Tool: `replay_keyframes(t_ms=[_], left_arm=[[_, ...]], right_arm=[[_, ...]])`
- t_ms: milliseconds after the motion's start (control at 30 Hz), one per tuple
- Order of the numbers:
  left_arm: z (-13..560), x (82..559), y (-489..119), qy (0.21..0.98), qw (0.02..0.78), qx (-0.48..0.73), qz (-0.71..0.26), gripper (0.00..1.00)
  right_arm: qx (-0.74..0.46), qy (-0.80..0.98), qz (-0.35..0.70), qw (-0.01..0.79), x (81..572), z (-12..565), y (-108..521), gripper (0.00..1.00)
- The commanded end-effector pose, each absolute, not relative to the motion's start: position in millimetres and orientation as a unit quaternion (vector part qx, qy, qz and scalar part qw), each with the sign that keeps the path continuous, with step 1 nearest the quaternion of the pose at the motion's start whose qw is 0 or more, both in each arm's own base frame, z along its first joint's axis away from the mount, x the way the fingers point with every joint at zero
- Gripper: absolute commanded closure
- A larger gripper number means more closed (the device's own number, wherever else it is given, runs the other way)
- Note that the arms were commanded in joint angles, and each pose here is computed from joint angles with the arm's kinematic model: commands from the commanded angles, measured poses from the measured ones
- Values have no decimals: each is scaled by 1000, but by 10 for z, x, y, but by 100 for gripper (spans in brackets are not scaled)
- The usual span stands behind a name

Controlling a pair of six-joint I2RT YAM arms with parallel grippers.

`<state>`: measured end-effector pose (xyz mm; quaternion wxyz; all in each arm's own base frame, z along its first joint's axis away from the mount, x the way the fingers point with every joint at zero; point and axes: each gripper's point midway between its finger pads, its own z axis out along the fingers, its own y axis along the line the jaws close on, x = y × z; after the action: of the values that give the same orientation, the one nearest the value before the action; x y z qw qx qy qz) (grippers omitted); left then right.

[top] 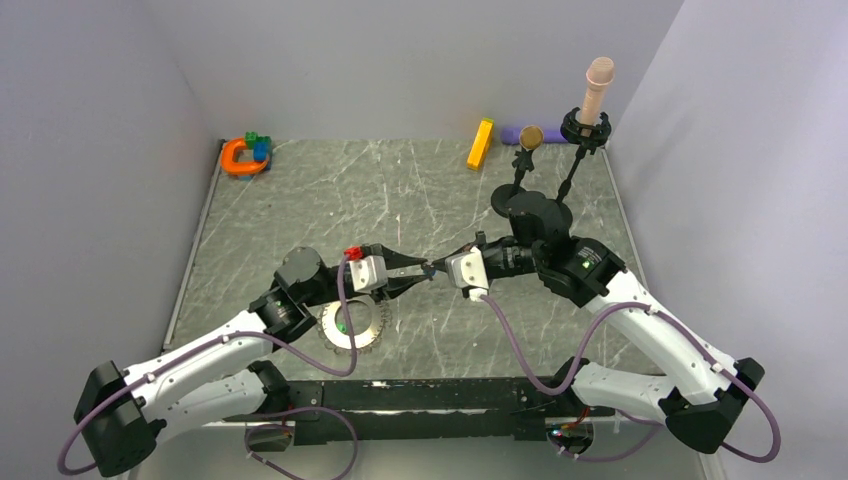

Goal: Put the keys on the keyring

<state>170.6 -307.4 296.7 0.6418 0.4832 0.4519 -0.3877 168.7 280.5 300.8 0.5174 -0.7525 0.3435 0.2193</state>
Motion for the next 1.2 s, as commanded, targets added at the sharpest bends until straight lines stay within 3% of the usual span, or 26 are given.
replay_keyframes(t_ms=[0,733,967,1067,1167], left_arm=[[3090,1673,-3131,430,652,483,-395,65],[3172,1685,-3175,427,674,479,-366,73],[3157,1679,-3185,430,677,484,-350,87],[3161,1682,-3173,431,679,483,-345,85],[3178,1693,-3140,435,684,478,-339,75]], right_arm=[[-745,324,229,537,1642,3140,2855,100],[-743,348,251,513,1607,3039,2855,100],[-741,358,250,510,1633,3024,2854,100],[-740,366,246,508,1661,3003,2850,100],[-736,375,245,508,1689,3008,2852,100]])
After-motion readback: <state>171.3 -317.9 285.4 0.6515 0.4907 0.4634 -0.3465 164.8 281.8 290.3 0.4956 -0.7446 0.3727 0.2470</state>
